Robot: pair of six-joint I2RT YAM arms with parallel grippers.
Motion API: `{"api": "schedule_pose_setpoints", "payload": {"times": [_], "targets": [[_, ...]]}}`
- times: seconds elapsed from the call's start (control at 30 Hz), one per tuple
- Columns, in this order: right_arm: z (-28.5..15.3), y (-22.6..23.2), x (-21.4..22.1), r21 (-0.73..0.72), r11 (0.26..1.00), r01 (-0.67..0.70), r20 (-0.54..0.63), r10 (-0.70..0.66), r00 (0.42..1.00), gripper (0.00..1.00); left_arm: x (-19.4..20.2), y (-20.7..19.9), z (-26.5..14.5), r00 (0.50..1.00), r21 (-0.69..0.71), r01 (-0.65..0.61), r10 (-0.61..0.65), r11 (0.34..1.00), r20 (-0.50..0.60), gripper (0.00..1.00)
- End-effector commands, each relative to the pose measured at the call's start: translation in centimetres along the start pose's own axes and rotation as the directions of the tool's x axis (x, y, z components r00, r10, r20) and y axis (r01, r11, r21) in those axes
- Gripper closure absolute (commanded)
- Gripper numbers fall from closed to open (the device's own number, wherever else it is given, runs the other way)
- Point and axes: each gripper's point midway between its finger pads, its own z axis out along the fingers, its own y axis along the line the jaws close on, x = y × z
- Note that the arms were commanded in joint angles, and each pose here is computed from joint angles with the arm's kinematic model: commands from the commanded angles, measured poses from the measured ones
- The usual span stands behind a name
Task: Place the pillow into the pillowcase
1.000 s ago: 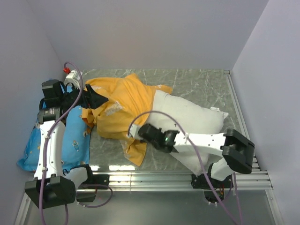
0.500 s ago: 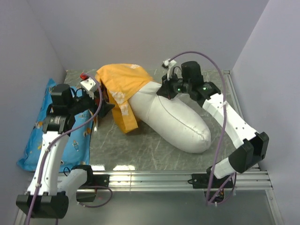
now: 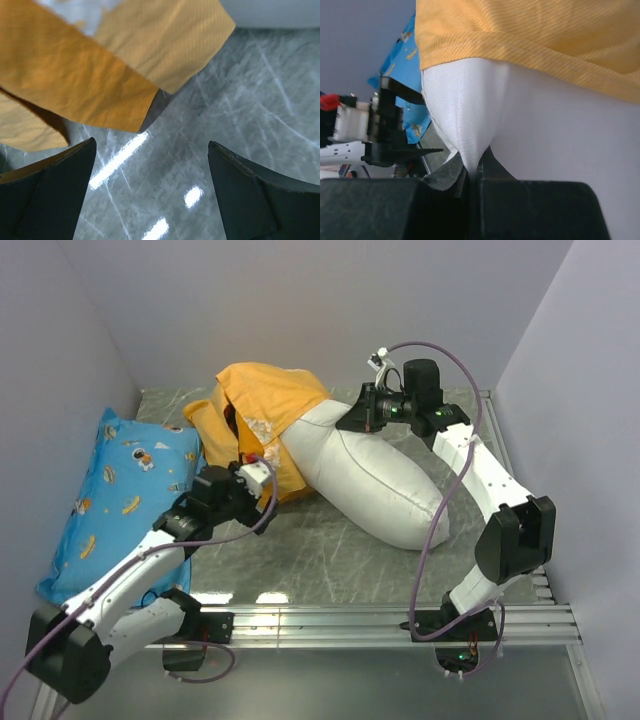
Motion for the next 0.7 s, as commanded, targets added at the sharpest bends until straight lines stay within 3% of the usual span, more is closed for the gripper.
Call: {"api": "schedule_pose_setpoints", "payload": {"times": [0.0,0.23,0.3,0.37,0.5,0.53,0.57,0.67], "targets": [[-1.2,3.7,-4.8,-0.12,0.988,0.099,0.141,-0.082,0.987,1.0,-3.3,1.0,2.0,0.985,-0.15,-0.102,0.12,0.983,0.121,0.01],[-0.6,2.7,-4.0,-0.133,0.991,0.031,0.113,-0.016,0.993,1.0,-2.6,2.5,5.8,0.987,-0.318,-0.02,0.07,0.948,0.146,0.01],[-0.6,2.1,-4.0,-0.138,0.99,-0.01,0.105,0.025,0.994,1.0,-1.0,3.2,7.2,0.992,-0.355,-0.022,0.064,0.934,0.108,0.01],[-0.6,1.7,-4.0,-0.152,0.987,-0.047,0.1,0.063,0.993,1.0,-1.7,3.8,8.0,0.987,-0.389,-0.003,0.065,0.921,0.146,0.01],[-0.2,1.0,-3.7,-0.161,0.983,-0.087,0.08,0.101,0.992,1.0,-0.7,6.1,9.5,0.992,-0.464,-0.029,0.082,0.885,0.094,0.05],[-0.1,0.9,-3.5,-0.16,0.983,-0.094,0.074,0.107,0.991,1.0,-1.0,6.4,9.5,0.991,-0.463,-0.029,0.084,0.886,0.1,0.15],[0.0,0.8,-3.3,-0.16,0.982,-0.099,0.067,0.111,0.992,1.0,-1.4,6.6,9.2,0.989,-0.461,-0.031,0.093,0.887,0.113,0.47],[0.5,0.0,-2.5,-0.156,0.981,-0.112,0.054,0.121,0.991,1.0,-3.5,5.5,8.6,0.979,-0.386,-0.092,0.153,0.918,0.132,1.0]]}}
